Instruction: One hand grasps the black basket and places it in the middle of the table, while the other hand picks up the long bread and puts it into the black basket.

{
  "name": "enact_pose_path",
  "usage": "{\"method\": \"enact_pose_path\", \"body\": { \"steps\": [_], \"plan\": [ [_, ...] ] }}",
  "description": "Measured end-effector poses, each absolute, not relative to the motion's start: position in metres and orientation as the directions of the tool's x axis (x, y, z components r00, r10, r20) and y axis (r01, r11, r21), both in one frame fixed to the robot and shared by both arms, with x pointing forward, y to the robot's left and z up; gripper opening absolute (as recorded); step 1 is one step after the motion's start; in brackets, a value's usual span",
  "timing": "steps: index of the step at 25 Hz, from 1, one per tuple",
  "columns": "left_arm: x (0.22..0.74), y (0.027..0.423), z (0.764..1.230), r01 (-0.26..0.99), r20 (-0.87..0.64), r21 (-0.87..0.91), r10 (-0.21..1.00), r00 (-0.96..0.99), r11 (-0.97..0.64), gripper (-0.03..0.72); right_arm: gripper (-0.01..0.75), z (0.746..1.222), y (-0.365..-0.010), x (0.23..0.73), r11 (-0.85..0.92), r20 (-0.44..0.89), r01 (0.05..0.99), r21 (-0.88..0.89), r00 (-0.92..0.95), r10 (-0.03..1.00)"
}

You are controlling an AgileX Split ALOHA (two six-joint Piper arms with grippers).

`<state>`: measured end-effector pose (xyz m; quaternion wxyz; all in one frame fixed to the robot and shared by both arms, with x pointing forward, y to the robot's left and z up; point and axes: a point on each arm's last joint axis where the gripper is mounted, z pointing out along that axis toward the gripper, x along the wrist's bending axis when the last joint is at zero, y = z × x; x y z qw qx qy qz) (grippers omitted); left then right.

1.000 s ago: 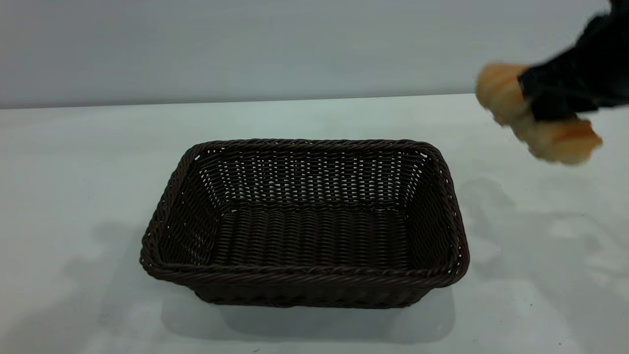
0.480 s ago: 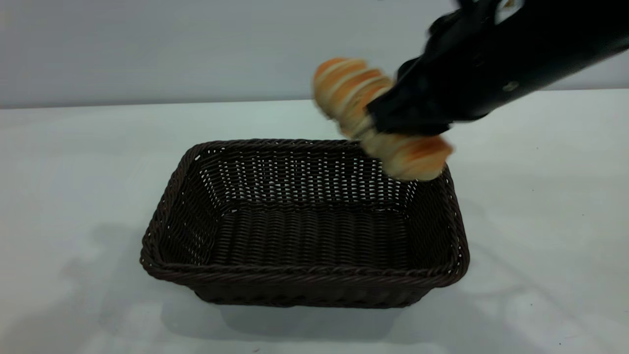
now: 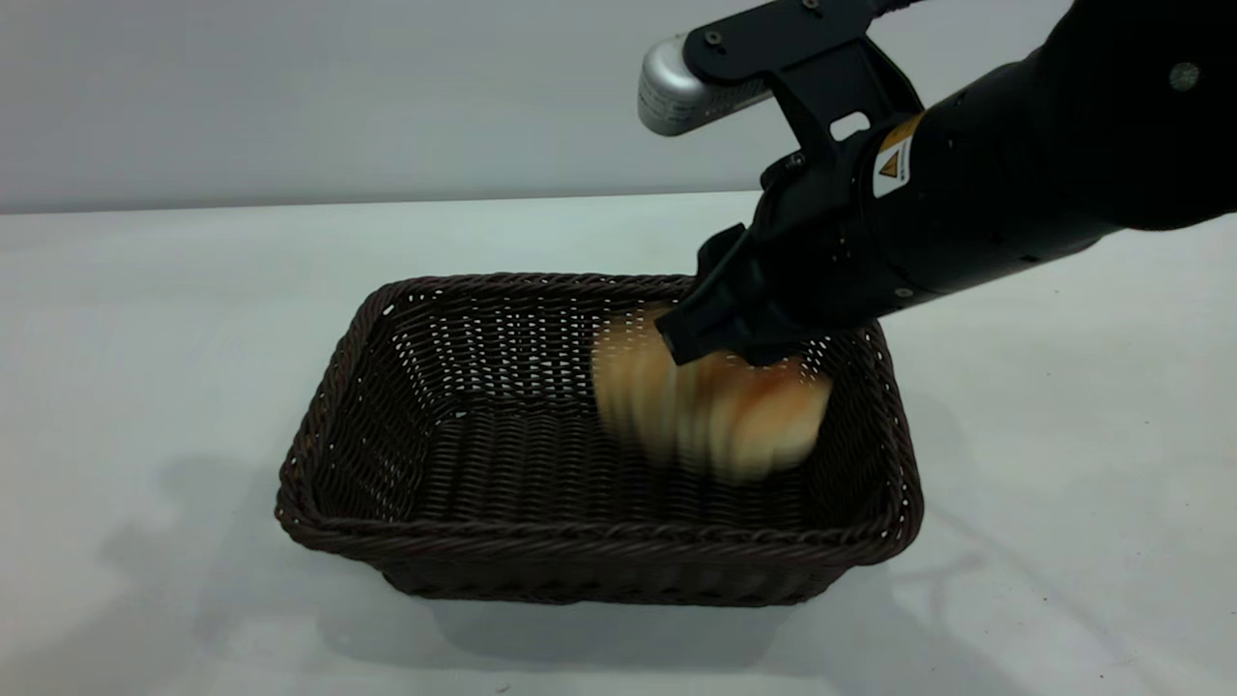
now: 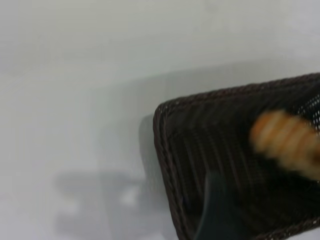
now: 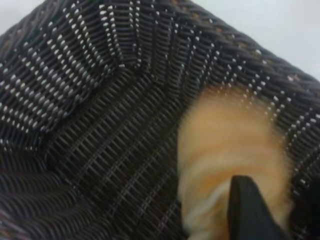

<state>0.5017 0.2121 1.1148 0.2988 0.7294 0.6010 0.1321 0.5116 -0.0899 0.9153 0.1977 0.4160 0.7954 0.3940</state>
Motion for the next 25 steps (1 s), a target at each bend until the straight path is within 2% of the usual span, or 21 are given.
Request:
{"method": "enact_pose_path", "body": {
  "steps": [3, 7, 14, 17, 25],
  "plan": [
    [0.499, 0.213, 1.114, 0.811, -0.162, 0.575, 0.956, 0.246, -0.112, 0.557, 0.335, 0.918, -0.092, 0.511, 0.358, 0.006, 0.511, 0.782, -0.581, 0.814],
    [0.494, 0.216, 1.119, 0.799, -0.133, 0.584, 0.955, 0.264, -0.139, 0.557, 0.341, 0.937, -0.103, 0.510, 0.407, -0.041, 0.493, 0.769, -0.597, 0.801],
    [0.468, 0.230, 1.142, 0.762, -0.058, 0.625, 0.963, 0.262, -0.169, 0.557, 0.273, 1.000, -0.154, 0.507, 0.354, -0.055, 0.505, 0.787, -0.514, 0.856],
    [0.454, 0.238, 1.150, 0.765, -0.033, 0.623, 0.972, 0.234, -0.163, 0.557, 0.245, 1.029, -0.178, 0.494, 0.323, -0.049, 0.519, 0.791, -0.473, 0.880],
    [0.401, 0.262, 1.177, 0.746, 0.021, 0.651, 0.986, 0.163, -0.137, 0.557, 0.243, 1.090, -0.232, 0.426, 0.304, -0.064, 0.553, 0.776, -0.411, 0.910]
  ]
}}
